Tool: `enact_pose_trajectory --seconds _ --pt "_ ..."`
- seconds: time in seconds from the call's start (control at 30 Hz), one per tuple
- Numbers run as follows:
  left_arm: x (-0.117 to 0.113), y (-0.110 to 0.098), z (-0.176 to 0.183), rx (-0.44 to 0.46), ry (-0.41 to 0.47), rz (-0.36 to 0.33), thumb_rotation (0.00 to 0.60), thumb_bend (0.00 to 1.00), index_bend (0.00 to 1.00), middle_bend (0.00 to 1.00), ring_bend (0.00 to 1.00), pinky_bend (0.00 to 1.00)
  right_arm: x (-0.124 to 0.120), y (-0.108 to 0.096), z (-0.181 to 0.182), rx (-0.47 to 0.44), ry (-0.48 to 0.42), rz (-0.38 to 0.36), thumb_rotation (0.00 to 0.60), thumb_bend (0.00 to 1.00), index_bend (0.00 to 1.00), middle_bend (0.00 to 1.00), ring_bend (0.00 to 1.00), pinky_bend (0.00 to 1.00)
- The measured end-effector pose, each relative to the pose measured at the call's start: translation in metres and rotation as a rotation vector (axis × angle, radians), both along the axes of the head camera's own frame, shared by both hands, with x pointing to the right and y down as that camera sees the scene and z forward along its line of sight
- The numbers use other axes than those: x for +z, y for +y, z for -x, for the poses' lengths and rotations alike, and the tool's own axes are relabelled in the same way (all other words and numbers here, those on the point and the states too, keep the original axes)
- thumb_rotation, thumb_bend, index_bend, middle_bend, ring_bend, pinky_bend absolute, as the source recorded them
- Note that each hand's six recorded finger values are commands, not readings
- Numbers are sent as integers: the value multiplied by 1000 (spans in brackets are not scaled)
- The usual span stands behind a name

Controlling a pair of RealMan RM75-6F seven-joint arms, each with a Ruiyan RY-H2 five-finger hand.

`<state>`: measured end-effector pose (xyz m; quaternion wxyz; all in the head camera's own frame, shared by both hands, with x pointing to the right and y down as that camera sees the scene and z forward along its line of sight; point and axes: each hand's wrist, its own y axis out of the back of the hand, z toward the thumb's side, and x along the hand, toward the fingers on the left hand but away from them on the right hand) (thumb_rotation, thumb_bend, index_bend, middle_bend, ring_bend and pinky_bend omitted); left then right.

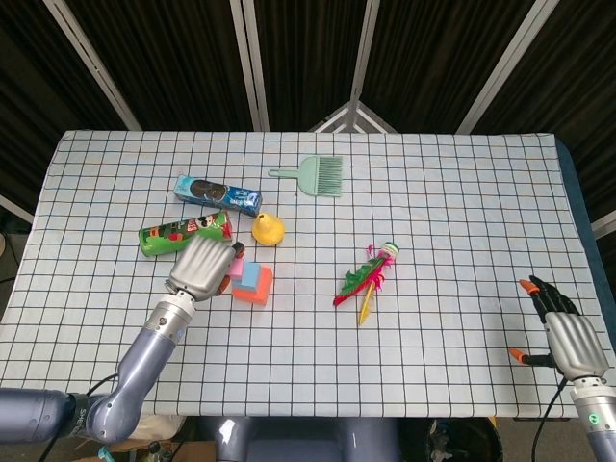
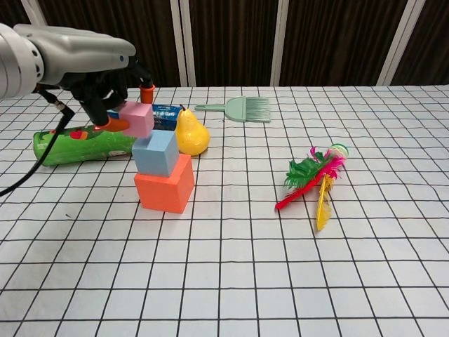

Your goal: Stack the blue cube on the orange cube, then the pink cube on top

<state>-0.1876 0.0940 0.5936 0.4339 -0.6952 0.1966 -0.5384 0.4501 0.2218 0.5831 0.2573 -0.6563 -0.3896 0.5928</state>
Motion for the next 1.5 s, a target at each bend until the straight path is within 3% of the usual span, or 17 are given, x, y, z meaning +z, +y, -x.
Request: enact_pose_trajectory --seconds 0.47,1.5 --pt "15 4 -9 22 -6 13 600 478 386 790 736 834 -1 0 -2 7 -2 -1 600 69 24 23 35 137" --pt "15 7 -16 23 5 -11 600 477 384 792 736 834 0 -1 -2 11 -4 1 600 70 25 23 34 137"
